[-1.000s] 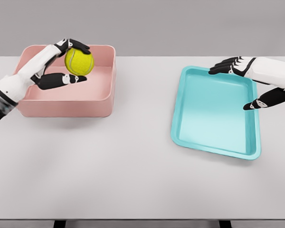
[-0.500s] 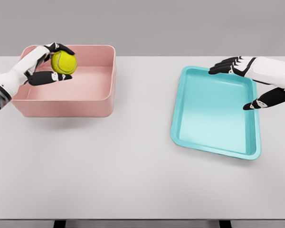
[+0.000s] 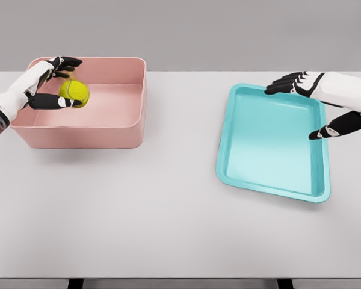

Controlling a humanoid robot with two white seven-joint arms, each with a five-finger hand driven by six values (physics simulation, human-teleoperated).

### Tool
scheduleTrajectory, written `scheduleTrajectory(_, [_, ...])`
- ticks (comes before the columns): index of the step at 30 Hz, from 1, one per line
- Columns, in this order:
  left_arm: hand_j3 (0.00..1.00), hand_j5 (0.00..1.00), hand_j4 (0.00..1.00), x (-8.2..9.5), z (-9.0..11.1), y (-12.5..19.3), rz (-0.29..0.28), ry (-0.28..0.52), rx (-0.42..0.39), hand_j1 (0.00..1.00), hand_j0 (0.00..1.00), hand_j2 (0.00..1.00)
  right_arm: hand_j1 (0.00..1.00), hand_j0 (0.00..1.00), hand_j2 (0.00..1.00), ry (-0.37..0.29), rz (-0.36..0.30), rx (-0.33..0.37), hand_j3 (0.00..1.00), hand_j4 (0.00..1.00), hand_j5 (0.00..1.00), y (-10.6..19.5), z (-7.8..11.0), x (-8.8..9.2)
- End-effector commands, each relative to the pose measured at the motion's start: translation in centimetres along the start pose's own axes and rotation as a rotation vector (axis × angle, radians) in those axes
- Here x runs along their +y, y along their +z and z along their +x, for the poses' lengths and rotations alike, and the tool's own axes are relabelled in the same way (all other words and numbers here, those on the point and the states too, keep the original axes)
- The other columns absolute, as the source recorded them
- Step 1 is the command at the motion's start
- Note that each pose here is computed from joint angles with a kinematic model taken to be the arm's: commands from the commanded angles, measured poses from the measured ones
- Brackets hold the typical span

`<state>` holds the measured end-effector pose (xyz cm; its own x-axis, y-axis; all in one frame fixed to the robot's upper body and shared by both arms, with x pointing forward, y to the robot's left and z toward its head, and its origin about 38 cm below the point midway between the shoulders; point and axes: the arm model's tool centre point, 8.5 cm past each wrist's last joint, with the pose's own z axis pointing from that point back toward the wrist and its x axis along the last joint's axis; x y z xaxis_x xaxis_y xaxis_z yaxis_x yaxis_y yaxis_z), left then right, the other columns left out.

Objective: Put the tennis from the blue tray into the pink basket with both arms

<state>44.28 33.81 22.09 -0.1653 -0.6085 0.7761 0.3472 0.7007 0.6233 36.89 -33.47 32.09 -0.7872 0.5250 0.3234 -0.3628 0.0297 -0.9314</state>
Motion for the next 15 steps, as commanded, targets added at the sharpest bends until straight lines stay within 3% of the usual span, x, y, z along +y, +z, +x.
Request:
scheduleTrajectory(1, [0.95, 0.95, 0.95, 0.1, 0.1, 0.0, 0.000, 0.001, -0.004, 0.95, 0.95, 0.95, 1.00, 1.00, 1.00, -0.006, -0.003, 0.000, 1.00, 1.00, 1.00, 0.0, 0.0, -0.1])
scheduleTrajectory(4, [0.96, 0.96, 0.96, 0.1, 0.6, 0.1, -0.001, -0.006, -0.024, 0.96, 0.96, 0.96, 1.00, 1.00, 1.00, -0.004, -0.003, -0.004, 1.00, 1.00, 1.00, 0.0, 0.0, 0.0])
scheduleTrajectory(6, [0.99, 0.99, 0.99, -0.1, 2.1, 0.2, -0.009, -0.015, -0.079, 0.99, 0.99, 0.99, 1.00, 1.00, 1.00, -0.002, -0.002, -0.004, 1.00, 1.00, 1.00, 0.1, 0.1, -0.1])
scheduleTrajectory(9, [1.00, 1.00, 1.00, 0.0, 4.7, 1.2, -0.016, -0.057, -0.245, 1.00, 1.00, 1.00, 1.00, 1.00, 1.00, -0.015, -0.010, -0.012, 1.00, 1.00, 1.00, 0.3, 0.2, -0.3])
scheduleTrajectory(12, [1.00, 1.00, 1.00, -0.4, 6.8, 2.3, -0.028, -0.103, -0.483, 1.00, 1.00, 1.00, 1.00, 1.00, 1.00, 0.002, -0.001, -0.013, 1.00, 1.00, 1.00, 0.8, 0.3, -0.5])
scheduleTrajectory(15, [1.00, 1.00, 1.00, -1.3, 7.3, 4.2, -0.044, -0.132, -0.667, 1.00, 1.00, 1.00, 1.00, 1.00, 1.00, 0.006, 0.004, -0.016, 1.00, 1.00, 1.00, 0.9, 0.3, -0.5])
